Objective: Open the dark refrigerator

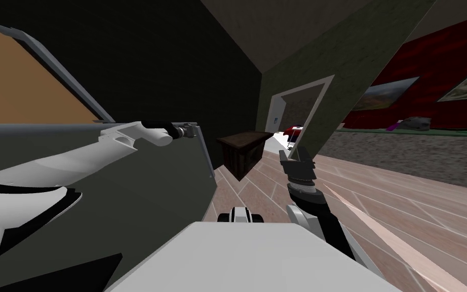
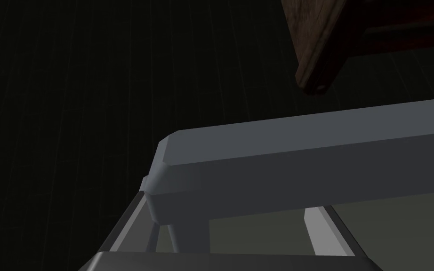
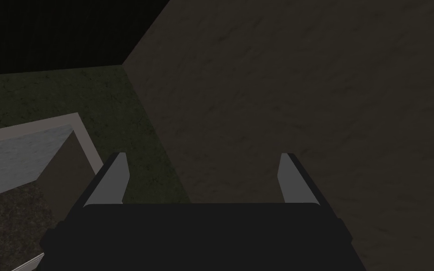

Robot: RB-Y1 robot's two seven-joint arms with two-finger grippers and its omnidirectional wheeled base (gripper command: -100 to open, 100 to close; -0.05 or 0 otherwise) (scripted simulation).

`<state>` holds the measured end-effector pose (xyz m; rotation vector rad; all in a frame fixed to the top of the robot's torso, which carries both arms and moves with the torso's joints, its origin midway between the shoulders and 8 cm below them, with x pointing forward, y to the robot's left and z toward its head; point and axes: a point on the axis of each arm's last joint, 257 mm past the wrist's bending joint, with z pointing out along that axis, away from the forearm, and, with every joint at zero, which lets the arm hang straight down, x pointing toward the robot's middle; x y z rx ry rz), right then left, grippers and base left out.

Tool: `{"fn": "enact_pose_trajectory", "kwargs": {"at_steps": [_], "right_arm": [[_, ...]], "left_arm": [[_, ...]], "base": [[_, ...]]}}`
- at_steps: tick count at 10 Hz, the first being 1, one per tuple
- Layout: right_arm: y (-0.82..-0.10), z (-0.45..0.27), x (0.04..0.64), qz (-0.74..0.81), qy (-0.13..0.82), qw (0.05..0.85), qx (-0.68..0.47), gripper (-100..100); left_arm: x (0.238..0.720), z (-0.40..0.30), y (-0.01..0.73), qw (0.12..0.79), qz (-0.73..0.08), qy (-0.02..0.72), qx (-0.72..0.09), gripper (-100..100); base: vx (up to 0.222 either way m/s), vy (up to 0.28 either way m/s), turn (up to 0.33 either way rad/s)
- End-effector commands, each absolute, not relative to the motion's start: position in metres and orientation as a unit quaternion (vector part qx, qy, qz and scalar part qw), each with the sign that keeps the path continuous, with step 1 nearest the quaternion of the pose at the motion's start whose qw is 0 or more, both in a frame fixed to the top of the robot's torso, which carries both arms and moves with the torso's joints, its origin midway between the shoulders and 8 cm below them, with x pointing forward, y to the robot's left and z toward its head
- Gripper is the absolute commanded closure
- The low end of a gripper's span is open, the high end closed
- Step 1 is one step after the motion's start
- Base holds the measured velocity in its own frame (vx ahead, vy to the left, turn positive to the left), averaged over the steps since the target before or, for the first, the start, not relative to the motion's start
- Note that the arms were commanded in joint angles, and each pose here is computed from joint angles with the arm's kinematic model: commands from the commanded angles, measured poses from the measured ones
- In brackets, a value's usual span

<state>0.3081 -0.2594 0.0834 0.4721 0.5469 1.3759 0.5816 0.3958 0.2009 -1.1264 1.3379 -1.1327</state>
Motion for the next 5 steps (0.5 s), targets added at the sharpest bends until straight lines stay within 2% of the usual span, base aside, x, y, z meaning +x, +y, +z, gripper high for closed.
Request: {"fn": "enact_pose_trajectory", "kwargs": {"at_steps": [1,3,4,5], "right_arm": [[-0.259,0.083,0.308,0.621,0.247,0.713,0.213,0],[-0.259,0.083,0.308,0.621,0.247,0.713,0.213,0],[-0.259,0.083,0.308,0.621,0.247,0.713,0.213,0],[-0.259,0.083,0.308,0.621,0.247,0.713,0.213,0]], "left_arm": [[0.570,0.229,0.385,0.512,-0.481,0.550,-0.453,-100],[0.566,0.233,0.382,0.511,-0.481,0.550,-0.453,-100],[0.575,0.205,0.390,0.504,-0.464,0.558,-0.469,-100],[0.576,0.201,0.390,0.502,-0.462,0.560,-0.471,0]], "base": [[0.023,0.005,0.032],[0.014,0.010,0.002],[0.017,-0.003,0.011],[0.004,-0.012,0.001]]}}
